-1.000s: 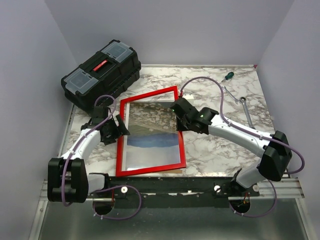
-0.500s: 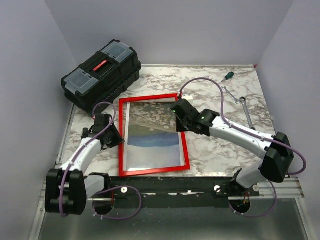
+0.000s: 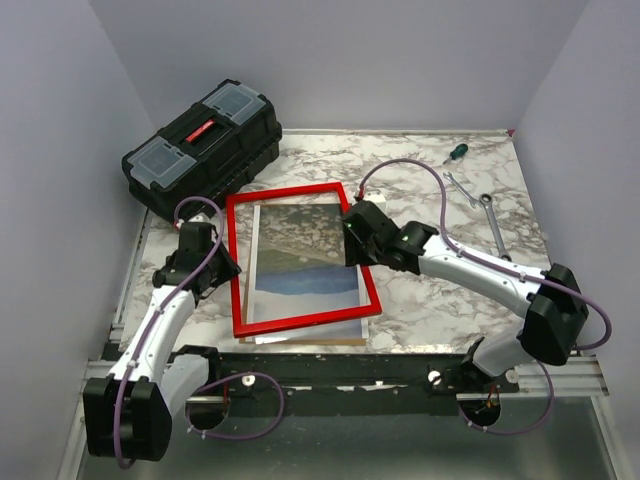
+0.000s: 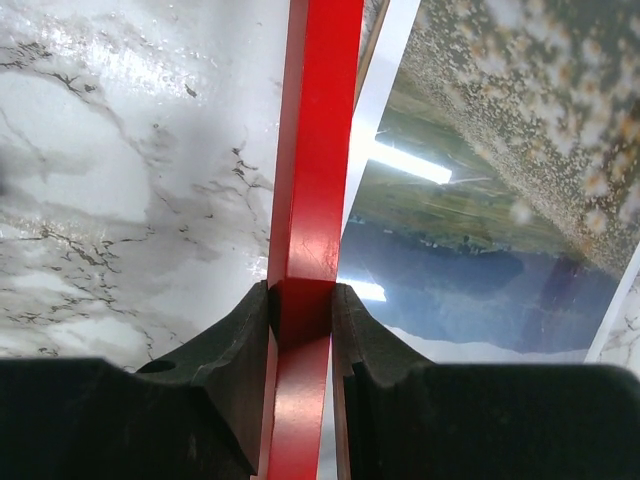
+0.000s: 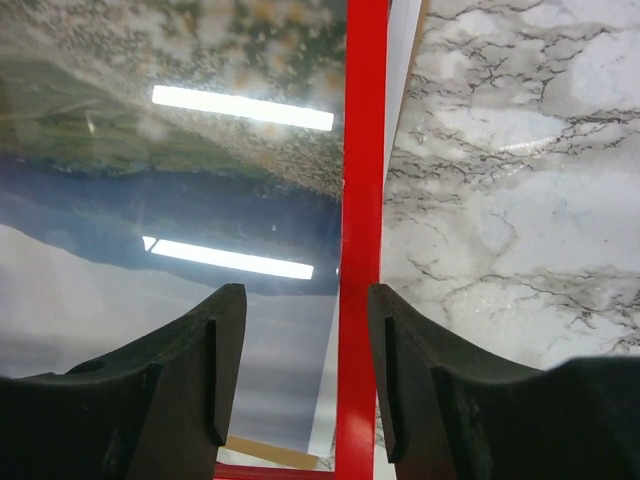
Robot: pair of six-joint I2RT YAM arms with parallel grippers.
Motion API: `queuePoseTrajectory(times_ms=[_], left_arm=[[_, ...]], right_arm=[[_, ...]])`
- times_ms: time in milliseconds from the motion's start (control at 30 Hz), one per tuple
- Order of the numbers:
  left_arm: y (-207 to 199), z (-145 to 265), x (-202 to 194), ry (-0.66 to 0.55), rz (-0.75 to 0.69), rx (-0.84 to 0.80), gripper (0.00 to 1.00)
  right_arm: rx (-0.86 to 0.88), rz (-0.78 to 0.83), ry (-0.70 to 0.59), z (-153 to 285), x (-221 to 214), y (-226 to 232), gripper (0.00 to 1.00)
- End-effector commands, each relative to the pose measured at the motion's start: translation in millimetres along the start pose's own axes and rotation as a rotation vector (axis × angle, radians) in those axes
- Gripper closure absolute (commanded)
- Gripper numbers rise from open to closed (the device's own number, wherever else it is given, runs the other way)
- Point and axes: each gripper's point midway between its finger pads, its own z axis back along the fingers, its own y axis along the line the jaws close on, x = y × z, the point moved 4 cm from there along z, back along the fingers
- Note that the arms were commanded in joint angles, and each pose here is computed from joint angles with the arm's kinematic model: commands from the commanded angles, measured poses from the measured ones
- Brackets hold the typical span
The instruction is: Take the photo out of the frame
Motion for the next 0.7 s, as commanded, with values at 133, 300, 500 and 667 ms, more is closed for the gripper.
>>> queuePoseTrajectory(times_ms=[133, 300, 500, 667], left_arm=[[-20, 21, 13, -0.076, -0.022, -0.128, 1.00], [-26, 27, 10, -0.075, -0.025, -0.173, 1.00], [-31, 33, 11, -0.083, -0.041, -0.206, 1.00], [-36, 40, 12, -0.094, -0.046, -0.238, 1.00]], right_arm=[[-0.133, 0.005, 0.013, -15, -9, -21, 0.19], [-0.086, 0.029, 0.079, -50, -11, -44, 0.21], [0.041, 0.130, 0.126, -82, -21, -30, 0.38], [0.035, 0.106, 0.163, -97, -28, -25, 0.78]])
